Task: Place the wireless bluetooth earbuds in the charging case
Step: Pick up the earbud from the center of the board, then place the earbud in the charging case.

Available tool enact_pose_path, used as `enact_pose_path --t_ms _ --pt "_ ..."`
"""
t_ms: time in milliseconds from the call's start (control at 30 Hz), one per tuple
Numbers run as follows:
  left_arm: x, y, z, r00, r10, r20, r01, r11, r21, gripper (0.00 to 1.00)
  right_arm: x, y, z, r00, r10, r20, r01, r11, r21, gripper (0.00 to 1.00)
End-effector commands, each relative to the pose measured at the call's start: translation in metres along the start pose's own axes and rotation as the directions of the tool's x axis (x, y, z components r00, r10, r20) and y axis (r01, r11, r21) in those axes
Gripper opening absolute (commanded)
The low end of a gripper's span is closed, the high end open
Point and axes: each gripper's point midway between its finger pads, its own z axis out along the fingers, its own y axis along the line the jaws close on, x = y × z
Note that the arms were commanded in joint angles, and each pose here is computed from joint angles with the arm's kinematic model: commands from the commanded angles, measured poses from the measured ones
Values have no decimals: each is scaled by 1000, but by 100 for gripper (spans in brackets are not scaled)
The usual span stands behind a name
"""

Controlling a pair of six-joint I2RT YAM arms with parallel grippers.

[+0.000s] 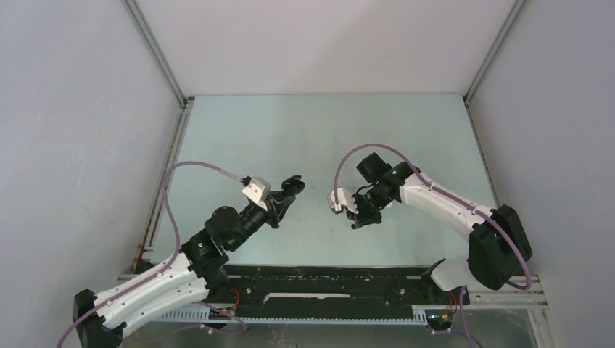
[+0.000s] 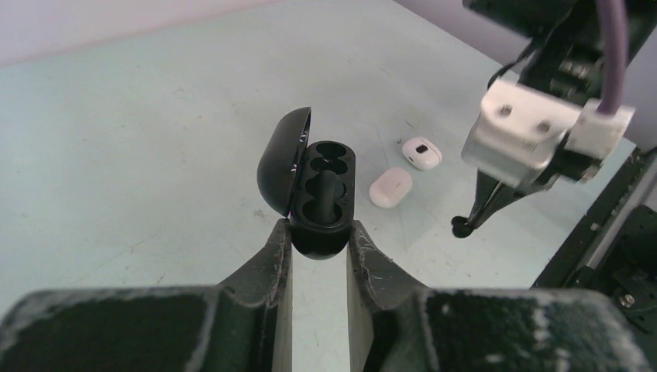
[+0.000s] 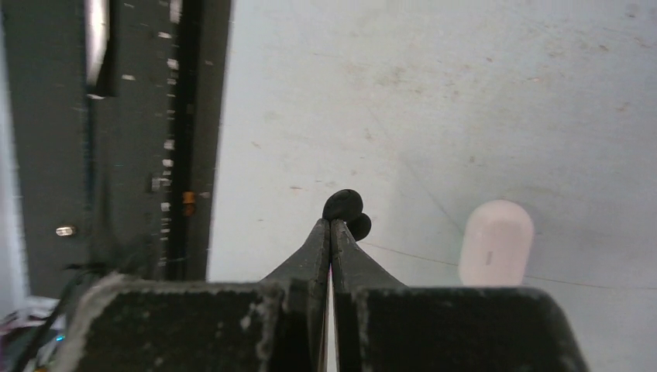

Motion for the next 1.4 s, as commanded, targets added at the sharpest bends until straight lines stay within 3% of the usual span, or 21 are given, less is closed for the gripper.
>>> enact_pose_path --t_ms 0,233,533,733,1367 --pt "13 -17 7 999 44 -5 -43 993 109 2 -25 46 -24 992 107 67 -95 982 -165 0" --pt "42 -60 10 987 147 -69 -115 932 345 0 -55 72 -48 968 217 125 -175 943 -284 0" --pt "53 -87 10 976 202 -84 -140 872 469 0 -99 65 -67 924 343 169 -253 881 -401 0" --pt "55 -101 10 973 212 -95 -132 841 525 0 -116 51 -66 904 391 174 -284 852 -440 0" --pt "49 -118 5 977 194 -88 -105 796 596 0 -117 33 -52 904 397 156 -305 858 -414 0"
